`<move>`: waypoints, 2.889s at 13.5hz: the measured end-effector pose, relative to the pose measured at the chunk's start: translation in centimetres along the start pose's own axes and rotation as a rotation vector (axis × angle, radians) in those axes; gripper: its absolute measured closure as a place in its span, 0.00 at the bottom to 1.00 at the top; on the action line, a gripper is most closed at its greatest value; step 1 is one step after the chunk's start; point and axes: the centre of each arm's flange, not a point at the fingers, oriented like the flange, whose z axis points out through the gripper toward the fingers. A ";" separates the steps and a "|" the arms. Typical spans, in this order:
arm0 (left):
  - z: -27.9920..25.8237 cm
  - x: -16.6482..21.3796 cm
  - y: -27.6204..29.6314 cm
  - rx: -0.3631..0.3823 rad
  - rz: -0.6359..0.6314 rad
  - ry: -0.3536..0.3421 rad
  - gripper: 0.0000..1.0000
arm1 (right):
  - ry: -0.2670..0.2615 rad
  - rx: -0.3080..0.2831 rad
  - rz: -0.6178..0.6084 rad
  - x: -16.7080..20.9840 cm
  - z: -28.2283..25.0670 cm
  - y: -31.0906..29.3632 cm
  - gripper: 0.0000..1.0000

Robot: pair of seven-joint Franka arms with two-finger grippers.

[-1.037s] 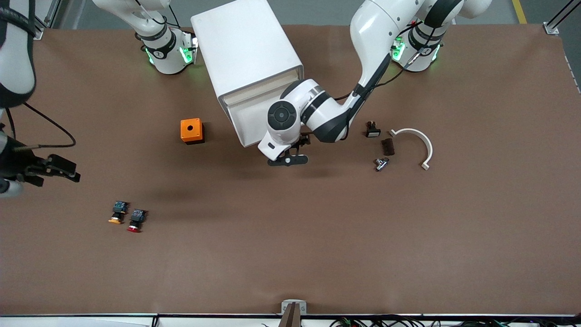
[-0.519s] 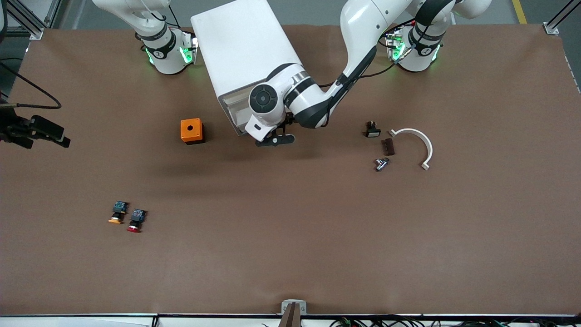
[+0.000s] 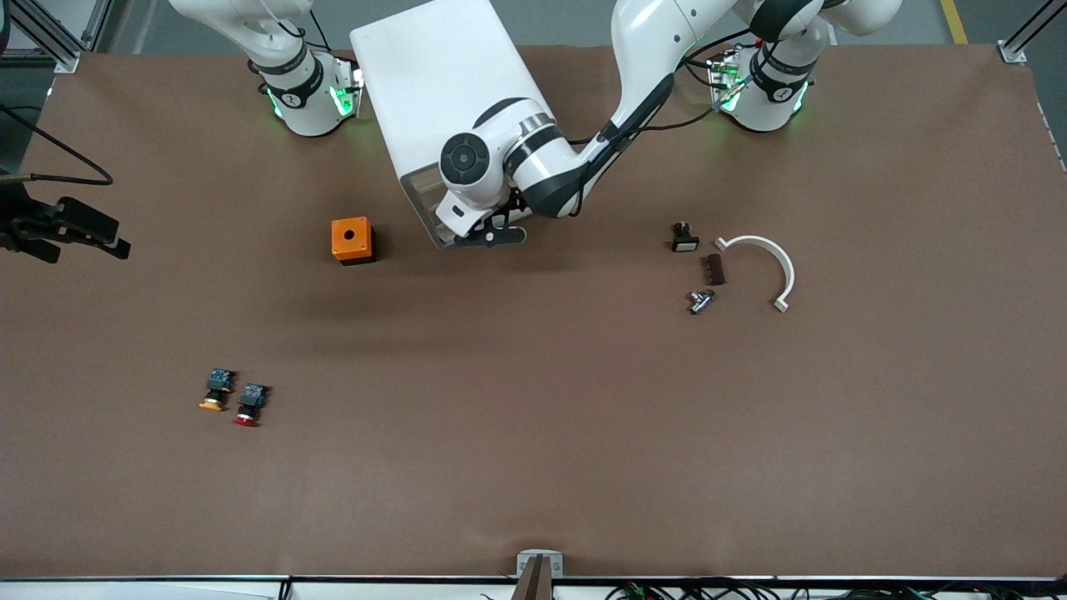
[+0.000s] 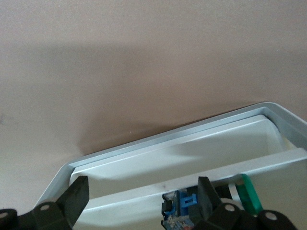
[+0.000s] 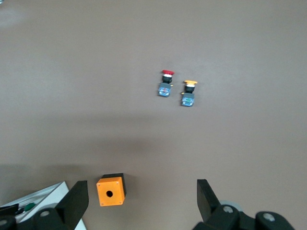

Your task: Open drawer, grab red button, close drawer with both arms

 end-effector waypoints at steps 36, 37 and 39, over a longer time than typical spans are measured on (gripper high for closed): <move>-41.5 9.6 -52.1 -0.058 -0.054 0.327 0.00 | -0.041 -0.053 0.079 -0.4 0.5 0.2 0.00; -41.5 8.7 -53.0 -0.049 -0.053 0.328 0.00 | -0.041 -0.053 0.078 -0.4 0.5 0.2 0.00; -41.5 7.0 -54.3 -0.037 -0.054 0.331 0.00 | -0.041 -0.053 0.078 -0.4 0.5 0.2 0.00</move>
